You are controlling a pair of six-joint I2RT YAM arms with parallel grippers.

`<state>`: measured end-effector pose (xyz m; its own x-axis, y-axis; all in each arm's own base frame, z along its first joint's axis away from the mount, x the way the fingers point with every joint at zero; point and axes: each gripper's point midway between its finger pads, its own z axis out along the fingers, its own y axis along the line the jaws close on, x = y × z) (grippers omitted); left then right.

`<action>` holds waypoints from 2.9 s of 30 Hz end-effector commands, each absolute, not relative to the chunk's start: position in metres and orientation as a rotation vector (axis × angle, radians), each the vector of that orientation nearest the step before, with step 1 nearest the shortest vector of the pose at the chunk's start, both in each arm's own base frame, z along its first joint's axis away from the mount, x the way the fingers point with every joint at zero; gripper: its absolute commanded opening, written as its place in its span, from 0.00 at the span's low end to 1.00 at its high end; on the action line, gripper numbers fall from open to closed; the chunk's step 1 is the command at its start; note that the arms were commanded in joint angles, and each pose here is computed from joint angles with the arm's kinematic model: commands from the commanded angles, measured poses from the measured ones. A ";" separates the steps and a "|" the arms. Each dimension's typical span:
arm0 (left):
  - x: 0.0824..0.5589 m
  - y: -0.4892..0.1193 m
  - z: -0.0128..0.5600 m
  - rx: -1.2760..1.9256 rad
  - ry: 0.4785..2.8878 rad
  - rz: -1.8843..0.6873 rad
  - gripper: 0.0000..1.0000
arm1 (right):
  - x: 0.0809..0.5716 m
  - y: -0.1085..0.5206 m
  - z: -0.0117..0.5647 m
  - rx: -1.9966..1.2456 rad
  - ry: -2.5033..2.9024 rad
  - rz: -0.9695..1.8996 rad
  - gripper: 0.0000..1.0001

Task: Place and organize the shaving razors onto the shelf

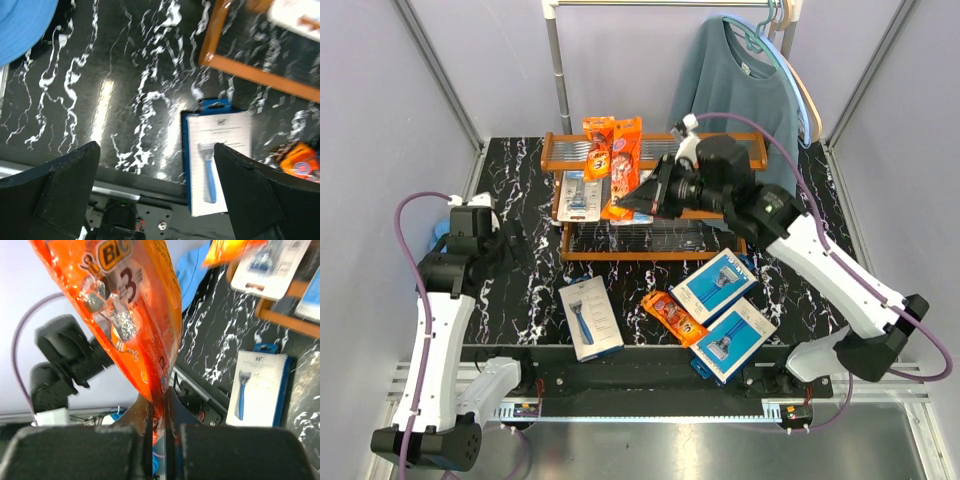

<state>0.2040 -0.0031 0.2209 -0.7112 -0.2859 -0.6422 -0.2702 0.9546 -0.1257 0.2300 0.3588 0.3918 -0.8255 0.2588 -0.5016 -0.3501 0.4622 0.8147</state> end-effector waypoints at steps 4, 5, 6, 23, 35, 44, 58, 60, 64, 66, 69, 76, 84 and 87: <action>0.204 0.004 0.199 -0.338 2.434 0.040 0.99 | 0.275 0.344 0.402 -0.147 2.181 1.356 0.00; 0.204 0.003 0.199 -0.335 2.431 0.036 0.99 | 0.283 0.340 0.409 -0.150 2.170 1.364 0.00; 0.204 0.004 0.199 -0.337 2.432 0.037 0.99 | 0.290 0.341 0.397 -0.142 2.214 1.354 0.00; 0.206 0.002 0.198 -0.325 2.439 0.037 0.99 | 0.367 0.330 0.369 -0.159 2.389 1.377 0.00; 0.206 0.001 0.198 -0.319 2.437 0.037 0.99 | 0.380 0.337 0.346 -0.156 2.450 1.425 0.00; 0.205 0.001 0.199 -0.321 2.431 0.037 0.99 | 0.384 0.343 0.338 -0.152 2.468 1.490 0.05; 0.204 0.002 0.201 -0.322 2.421 0.042 0.99 | 0.393 0.350 0.337 -0.133 2.447 1.533 0.36; 0.204 0.002 0.201 -0.324 2.421 0.041 0.99 | 0.394 0.350 0.338 -0.129 2.442 1.536 0.42; 0.204 0.002 0.201 -0.323 2.417 0.042 0.99 | 0.394 0.349 0.342 -0.129 2.430 1.536 0.48; 0.204 0.002 0.201 -0.323 2.417 0.042 0.99 | 0.394 0.347 0.344 -0.125 2.427 1.534 0.51; 0.204 0.002 0.202 -0.323 2.414 0.043 0.99 | 0.394 0.345 0.345 -0.118 2.425 1.525 0.56; 0.203 0.002 0.202 -0.324 2.414 0.043 0.99 | 0.393 0.337 0.349 -0.104 2.415 1.474 0.76; 0.203 0.003 0.202 -0.326 2.413 0.046 0.99 | 0.389 0.326 0.358 -0.094 2.386 1.403 0.99; 0.203 0.003 0.202 -0.326 2.413 0.046 0.99 | 0.387 0.323 0.359 -0.085 2.385 1.379 1.00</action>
<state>0.1979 -0.0009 0.1931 -0.7630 -0.2280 -0.6049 -0.2410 0.9686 -0.0612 0.3881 0.3378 0.3446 -0.9540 0.1027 -0.2815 -0.1997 0.4824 0.8529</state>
